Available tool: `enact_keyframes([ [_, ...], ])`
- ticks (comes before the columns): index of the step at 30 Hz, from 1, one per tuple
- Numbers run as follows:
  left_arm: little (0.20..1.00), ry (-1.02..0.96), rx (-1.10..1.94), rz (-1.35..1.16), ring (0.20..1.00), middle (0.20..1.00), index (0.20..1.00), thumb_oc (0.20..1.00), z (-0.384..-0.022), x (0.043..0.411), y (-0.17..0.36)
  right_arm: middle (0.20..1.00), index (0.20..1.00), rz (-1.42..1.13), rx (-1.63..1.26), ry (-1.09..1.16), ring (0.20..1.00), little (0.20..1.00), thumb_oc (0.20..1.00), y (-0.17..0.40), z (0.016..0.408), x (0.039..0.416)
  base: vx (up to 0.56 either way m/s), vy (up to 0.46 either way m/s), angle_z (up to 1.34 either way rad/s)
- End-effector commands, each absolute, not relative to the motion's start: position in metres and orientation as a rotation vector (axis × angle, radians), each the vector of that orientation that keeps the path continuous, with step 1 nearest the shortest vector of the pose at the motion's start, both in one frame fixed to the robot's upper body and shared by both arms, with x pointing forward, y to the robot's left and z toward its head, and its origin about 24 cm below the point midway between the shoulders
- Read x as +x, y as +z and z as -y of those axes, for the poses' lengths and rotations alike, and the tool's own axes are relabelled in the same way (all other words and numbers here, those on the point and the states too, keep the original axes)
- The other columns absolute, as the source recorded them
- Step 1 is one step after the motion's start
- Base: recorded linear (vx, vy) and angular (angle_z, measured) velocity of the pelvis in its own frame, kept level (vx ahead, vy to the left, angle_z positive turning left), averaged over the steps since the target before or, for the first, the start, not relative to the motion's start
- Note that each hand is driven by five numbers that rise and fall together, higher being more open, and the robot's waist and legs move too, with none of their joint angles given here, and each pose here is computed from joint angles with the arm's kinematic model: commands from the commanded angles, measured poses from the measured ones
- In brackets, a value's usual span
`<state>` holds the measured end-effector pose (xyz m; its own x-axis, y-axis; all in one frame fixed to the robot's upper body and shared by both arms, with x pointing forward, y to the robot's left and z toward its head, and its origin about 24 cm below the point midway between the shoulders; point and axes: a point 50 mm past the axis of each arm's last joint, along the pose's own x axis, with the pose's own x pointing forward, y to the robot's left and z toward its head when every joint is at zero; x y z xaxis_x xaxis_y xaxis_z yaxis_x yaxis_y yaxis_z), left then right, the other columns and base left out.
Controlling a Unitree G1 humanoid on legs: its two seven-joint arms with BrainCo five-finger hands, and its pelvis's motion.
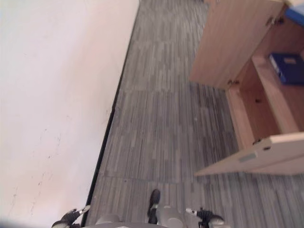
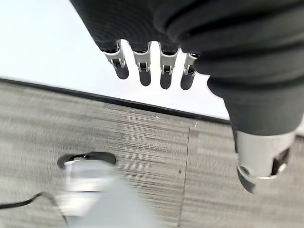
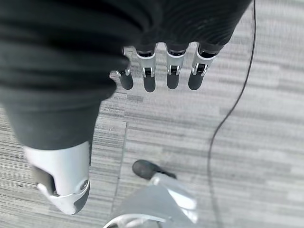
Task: Put the empty folder in the office cabinet
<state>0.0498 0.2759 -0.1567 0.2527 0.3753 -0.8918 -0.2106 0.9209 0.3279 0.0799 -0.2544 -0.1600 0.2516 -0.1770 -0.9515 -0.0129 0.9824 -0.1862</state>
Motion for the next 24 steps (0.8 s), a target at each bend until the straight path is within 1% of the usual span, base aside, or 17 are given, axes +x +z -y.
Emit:
enact_keyframes([
  [1,1.0,0.394,0.16,-1.219,1.0,1.0,1.0,1.0,-0.278,0.065,-0.154,1.0,1.0,-1.324,-0.262,-0.107,1.0,1.0,1.0,-0.154,0.27,0.089,0.2,-0.088,-0.38],
  [4,1.0,0.385,0.161,-1.243,1.0,1.0,1.0,1.0,-0.275,0.058,-0.156,1.0,1.0,-1.31,-0.281,-0.112,1.0,1.0,1.0,-0.152,0.274,0.093,0.28,0.068,-0.27],
  [8,1.0,0.387,0.119,-1.245,1.0,1.0,1.0,1.0,-0.264,0.054,-0.16,1.0,1.0,-1.315,-0.313,-0.065,1.0,1.0,1.0,-0.154,0.269,0.09,0.57,0.204,-0.84],
  [9,1.0,0.392,0.086,-1.308,1.0,1.0,1.0,1.0,-0.257,0.035,-0.164,1.0,1.0,-1.365,-0.313,-0.039,1.0,1.0,1.0,-0.158,0.265,0.076,0.9,0.407,-0.59],
  [11,1.0,0.417,0.07,-1.345,1.0,1.0,1.0,1.0,-0.257,0.024,-0.166,1.0,1.0,-1.403,-0.3,-0.035,1.0,1.0,1.0,-0.161,0.262,0.067,0.69,0.424,-0.93],
  [13,1.0,0.433,0.087,-1.377,1.0,1.0,1.0,1.0,-0.265,0.016,-0.164,1.0,1.0,-1.419,-0.283,-0.017,1.0,1.0,1.0,-0.163,0.255,0.065,0.61,0.5,-0.73],
  [16,1.0,0.419,0.111,-1.336,1.0,1.0,1.0,1.0,-0.27,0.028,-0.162,1.0,1.0,-1.392,-0.275,-0.015,1.0,1.0,1.0,-0.162,0.252,0.073,0.29,0.326,-0.31],
  [18,1.0,0.4,0.137,-1.295,1.0,1.0,1.0,1.0,-0.272,0.041,-0.159,1.0,1.0,-1.361,-0.288,0.006,1.0,1.0,1.0,-0.161,0.249,0.083,0.2,0.285,0.34],
  [24,1.0,0.375,0.176,-1.269,1.0,1.0,1.0,1.0,-0.275,0.052,-0.157,1.0,1.0,-1.292,-0.301,0.044,1.0,1.0,1.0,-0.158,0.242,0.104,0.14,0.205,0.35],
])
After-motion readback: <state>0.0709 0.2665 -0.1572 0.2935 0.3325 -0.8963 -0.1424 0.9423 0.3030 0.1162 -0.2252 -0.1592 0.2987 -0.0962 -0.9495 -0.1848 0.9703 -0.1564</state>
